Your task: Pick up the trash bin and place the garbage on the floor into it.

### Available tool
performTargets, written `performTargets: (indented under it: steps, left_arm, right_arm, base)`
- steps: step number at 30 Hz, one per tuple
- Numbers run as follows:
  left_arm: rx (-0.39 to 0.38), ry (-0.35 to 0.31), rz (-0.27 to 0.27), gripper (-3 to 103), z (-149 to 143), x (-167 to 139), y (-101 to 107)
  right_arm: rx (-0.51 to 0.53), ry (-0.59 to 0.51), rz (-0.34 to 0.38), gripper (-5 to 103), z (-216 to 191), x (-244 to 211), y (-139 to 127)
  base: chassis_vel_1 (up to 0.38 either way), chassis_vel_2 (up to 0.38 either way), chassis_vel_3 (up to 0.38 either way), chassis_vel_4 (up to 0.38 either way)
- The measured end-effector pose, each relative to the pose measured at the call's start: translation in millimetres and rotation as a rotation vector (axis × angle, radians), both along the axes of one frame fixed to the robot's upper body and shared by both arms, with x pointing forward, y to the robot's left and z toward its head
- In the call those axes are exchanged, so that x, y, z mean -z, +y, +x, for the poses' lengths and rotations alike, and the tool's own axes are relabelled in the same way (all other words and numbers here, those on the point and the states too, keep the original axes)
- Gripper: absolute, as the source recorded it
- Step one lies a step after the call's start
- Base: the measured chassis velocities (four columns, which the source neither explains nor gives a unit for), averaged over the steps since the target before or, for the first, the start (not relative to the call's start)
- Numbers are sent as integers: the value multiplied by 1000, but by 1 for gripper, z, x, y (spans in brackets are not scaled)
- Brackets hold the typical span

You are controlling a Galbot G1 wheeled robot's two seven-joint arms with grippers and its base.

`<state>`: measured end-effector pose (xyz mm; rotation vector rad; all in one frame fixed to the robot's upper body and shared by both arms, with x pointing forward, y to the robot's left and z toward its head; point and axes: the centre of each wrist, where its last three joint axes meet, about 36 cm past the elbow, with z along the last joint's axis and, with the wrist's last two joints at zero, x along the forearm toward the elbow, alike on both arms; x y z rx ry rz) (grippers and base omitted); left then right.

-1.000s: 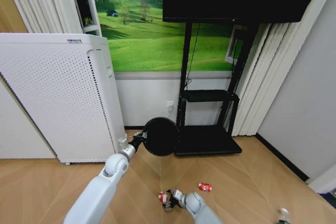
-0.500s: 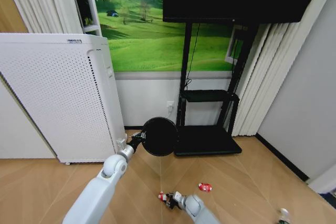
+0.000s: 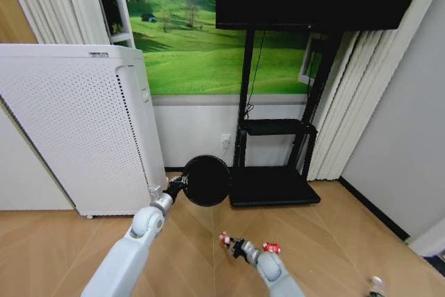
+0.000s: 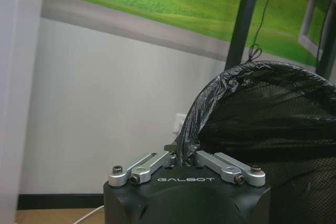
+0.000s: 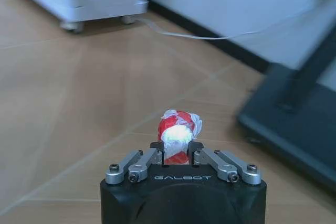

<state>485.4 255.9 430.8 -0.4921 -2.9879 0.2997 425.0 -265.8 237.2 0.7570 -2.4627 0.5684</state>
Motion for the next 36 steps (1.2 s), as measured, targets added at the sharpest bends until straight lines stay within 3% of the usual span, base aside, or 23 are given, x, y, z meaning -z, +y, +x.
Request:
performTargets:
  steps: [3, 5, 7, 8, 14, 16, 20, 21, 22, 23, 25, 26, 27, 29, 30, 33, 36]
  left_arm:
    - [-15, 2, 8, 3, -1, 0, 8]
    - [-23, 7, 14, 3, -1, 2, 12]
    - [-24, 8, 15, 3, -1, 3, 12]
    - [-26, 18, 17, 3, -1, 7, 12]
    - [-30, 29, 16, 3, -1, 11, 10]
    - [-27, 65, 11, 3, -1, 25, 2]
    - [-12, 89, 1, 3, 1, 33, -11]
    - [5, 104, -1, 3, 3, 38, -23]
    - [27, 130, -6, 3, 5, 47, -41]
    - [27, 130, -6, 3, 5, 47, -41]
    - [59, 169, -9, 3, 11, 64, -73]
    - [103, 178, -8, 3, 21, 70, -104]
    - [103, 178, -8, 3, 21, 70, -104]
    - [140, 175, -5, 3, 32, 69, -131]
    - [140, 175, -5, 3, 32, 69, -131]
    - [185, 179, -8, 3, 48, 68, -170]
    - [195, 186, -9, 3, 51, 69, -181]
  right_arm:
    - [45, -21, 14, 22, 0, -9, -18]
    - [123, -51, 34, 22, -8, -25, -55]
    - [127, -53, 34, 22, -9, -26, -57]
    - [159, -70, 37, 22, -13, -34, -74]
    - [187, -86, 46, 22, -17, -42, -88]
    - [251, -159, 99, 22, -26, -79, -122]
    - [259, -216, 125, 22, -31, -113, -137]
    - [256, -258, 137, 22, -35, -138, -142]
    - [235, -305, 159, 22, -39, -167, -138]
    - [235, -305, 159, 22, -39, -167, -138]
    - [195, -347, 200, 22, -45, -194, -118]
    - [143, -360, 241, 22, -47, -205, -91]
    - [143, -360, 241, 22, -47, -205, -91]
    - [103, -365, 280, 22, -45, -210, -69]
    - [103, -365, 280, 22, -45, -210, -69]
    - [44, -348, 322, 22, -42, -211, -39]
    - [26, -333, 320, 22, -41, -205, -31]
  base:
    - [0, 0, 0, 0]
    - [0, 0, 0, 0]
    - [0, 0, 0, 0]
    - [0, 0, 0, 0]
    - [0, 0, 0, 0]
    - [0, 0, 0, 0]
    - [0, 0, 0, 0]
    - [0, 0, 0, 0]
    - [0, 0, 0, 0]
    - [0, 0, 0, 0]
    - [0, 0, 0, 0]
    - [0, 0, 0, 0]
    - [0, 0, 0, 0]
    - [0, 0, 0, 0]
    - [0, 0, 0, 0]
    - [0, 0, 0, 0]
    - [0, 0, 0, 0]
